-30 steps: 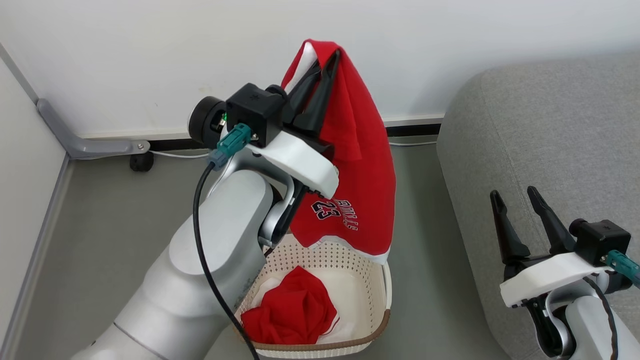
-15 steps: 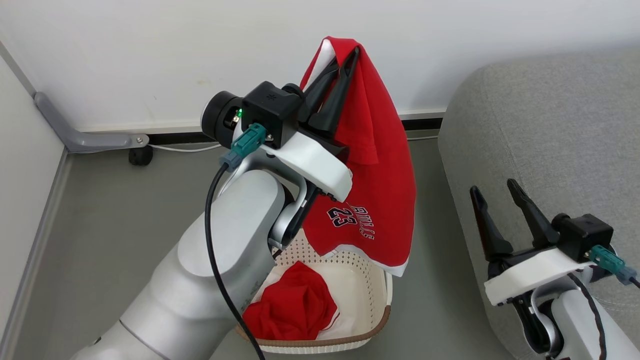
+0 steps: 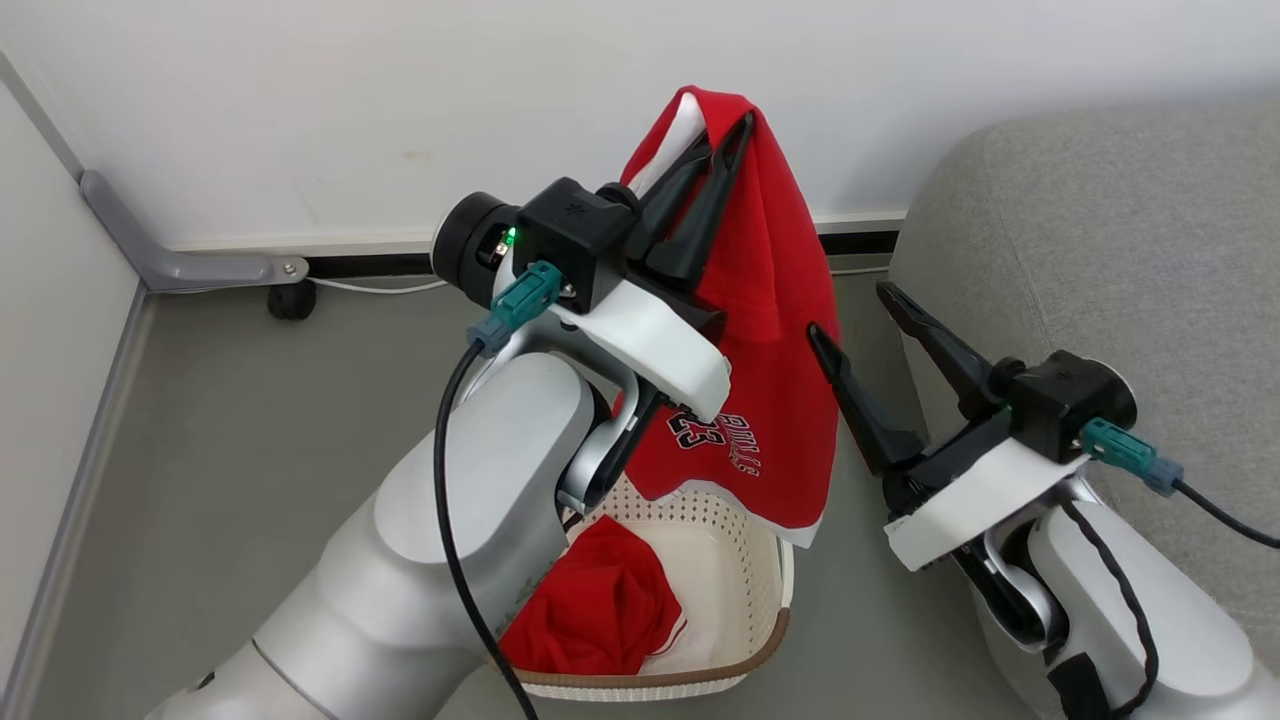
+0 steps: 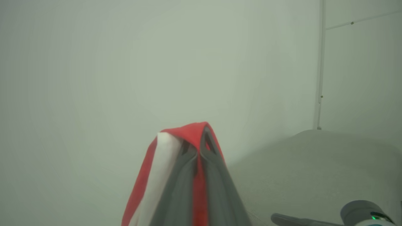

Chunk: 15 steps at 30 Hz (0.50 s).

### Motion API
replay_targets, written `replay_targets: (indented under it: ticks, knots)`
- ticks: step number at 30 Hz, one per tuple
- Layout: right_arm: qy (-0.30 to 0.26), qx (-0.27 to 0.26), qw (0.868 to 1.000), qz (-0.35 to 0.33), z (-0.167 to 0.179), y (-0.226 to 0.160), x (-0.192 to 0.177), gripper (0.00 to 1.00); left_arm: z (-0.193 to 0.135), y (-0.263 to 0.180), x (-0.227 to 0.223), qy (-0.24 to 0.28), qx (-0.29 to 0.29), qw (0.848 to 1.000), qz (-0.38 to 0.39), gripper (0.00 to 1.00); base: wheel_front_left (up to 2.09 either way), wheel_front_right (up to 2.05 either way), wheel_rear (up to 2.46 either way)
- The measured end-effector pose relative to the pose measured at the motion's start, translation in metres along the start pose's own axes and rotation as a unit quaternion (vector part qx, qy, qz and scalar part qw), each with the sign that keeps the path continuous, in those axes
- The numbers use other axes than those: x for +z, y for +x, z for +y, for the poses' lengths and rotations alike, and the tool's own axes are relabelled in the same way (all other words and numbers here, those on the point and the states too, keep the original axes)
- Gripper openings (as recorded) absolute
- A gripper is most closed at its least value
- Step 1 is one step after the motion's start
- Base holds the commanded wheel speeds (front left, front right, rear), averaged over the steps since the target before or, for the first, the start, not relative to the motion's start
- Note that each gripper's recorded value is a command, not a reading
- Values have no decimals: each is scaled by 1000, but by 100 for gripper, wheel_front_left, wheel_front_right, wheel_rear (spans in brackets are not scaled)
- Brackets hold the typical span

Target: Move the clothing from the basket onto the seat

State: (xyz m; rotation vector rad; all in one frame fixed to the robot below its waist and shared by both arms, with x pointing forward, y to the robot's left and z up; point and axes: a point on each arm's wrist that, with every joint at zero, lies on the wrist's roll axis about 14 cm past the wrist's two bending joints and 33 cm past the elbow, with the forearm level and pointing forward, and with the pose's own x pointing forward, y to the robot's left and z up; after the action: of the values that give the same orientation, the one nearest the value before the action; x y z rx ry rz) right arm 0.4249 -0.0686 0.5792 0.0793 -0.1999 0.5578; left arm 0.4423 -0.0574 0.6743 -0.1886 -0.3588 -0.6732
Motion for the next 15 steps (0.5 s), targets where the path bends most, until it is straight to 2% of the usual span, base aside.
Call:
replay_targets:
  ticks: [8,15]
  knots:
    - [-13,41,997,59,13,11,-30,100,-6,-4,1,-4,-7,1000,1,0,0,0,0]
    - [-18,61,995,79,21,29,-38,100,-12,-11,-2,-6,-17,1000,9,0,0,0,0]
